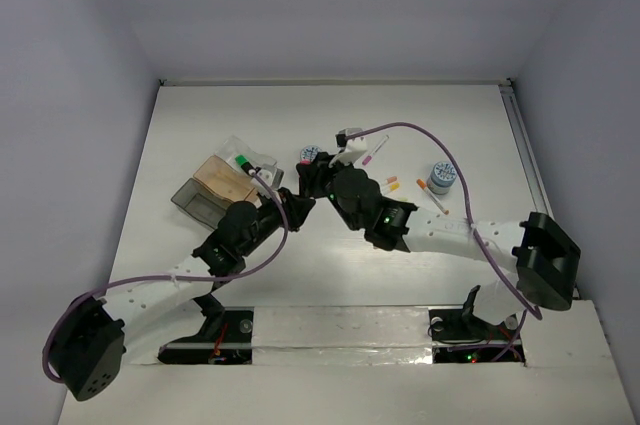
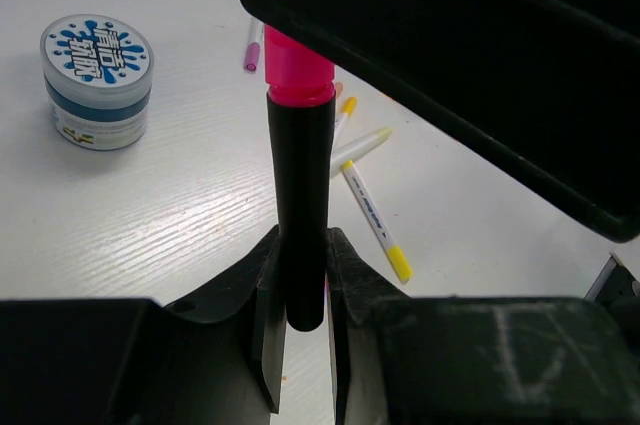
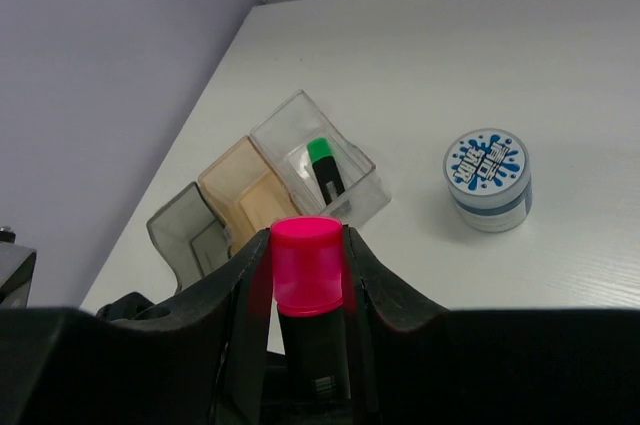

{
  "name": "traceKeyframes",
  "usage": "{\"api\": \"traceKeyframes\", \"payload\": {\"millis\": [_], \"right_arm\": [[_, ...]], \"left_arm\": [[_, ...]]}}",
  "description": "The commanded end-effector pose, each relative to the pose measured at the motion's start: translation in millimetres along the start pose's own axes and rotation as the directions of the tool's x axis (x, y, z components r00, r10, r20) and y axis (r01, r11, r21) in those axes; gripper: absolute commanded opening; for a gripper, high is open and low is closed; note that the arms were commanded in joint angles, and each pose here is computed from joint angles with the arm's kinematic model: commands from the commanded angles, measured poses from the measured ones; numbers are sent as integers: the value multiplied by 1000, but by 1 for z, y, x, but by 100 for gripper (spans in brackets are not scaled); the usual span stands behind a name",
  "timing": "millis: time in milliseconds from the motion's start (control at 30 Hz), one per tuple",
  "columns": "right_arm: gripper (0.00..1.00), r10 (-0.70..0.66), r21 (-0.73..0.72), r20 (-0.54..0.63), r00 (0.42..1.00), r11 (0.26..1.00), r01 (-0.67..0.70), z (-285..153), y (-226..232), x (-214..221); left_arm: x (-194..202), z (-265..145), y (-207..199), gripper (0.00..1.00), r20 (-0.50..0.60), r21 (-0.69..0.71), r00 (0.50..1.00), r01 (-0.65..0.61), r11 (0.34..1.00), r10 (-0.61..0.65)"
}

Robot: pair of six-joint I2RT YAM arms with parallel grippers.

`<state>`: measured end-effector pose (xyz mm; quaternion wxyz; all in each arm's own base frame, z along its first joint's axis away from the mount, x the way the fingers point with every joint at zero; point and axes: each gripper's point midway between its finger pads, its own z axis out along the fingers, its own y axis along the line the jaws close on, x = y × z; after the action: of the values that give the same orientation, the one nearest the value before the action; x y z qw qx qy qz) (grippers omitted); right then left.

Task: Sort the stationery into containers
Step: Close the pen cap on the pen.

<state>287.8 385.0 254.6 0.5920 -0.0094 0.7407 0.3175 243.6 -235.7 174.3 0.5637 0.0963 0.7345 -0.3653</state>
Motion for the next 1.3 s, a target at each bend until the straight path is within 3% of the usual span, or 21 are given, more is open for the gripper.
{"api": "traceKeyframes", "payload": {"millis": [0, 267, 467, 1033, 1267], "right_arm": [[0, -83, -80, -216, 973, 995, 67, -24, 5, 50], [0, -116, -112, -371, 921, 991, 80, -50, -10, 86], [0, -95, -91, -413, 906, 994, 62, -59, -24, 106], [0, -121, -33, -565, 816, 992, 124, -106, -67, 193], [0, -45, -17, -552, 833, 999, 42, -112, -55, 206]], "left_arm": [[-62, 0, -16, 0, 202, 25, 979, -19, 1000, 13], [-79, 1, -18, 0, 237, 8, 971, -1, 1000, -1], [-98, 0, -29, 0, 288, 47, 955, 51, 998, -62], [-155, 0, -49, 0, 381, 49, 925, -12, 999, -8], [-172, 6, -56, 0, 412, 58, 911, -16, 998, -10]]}}
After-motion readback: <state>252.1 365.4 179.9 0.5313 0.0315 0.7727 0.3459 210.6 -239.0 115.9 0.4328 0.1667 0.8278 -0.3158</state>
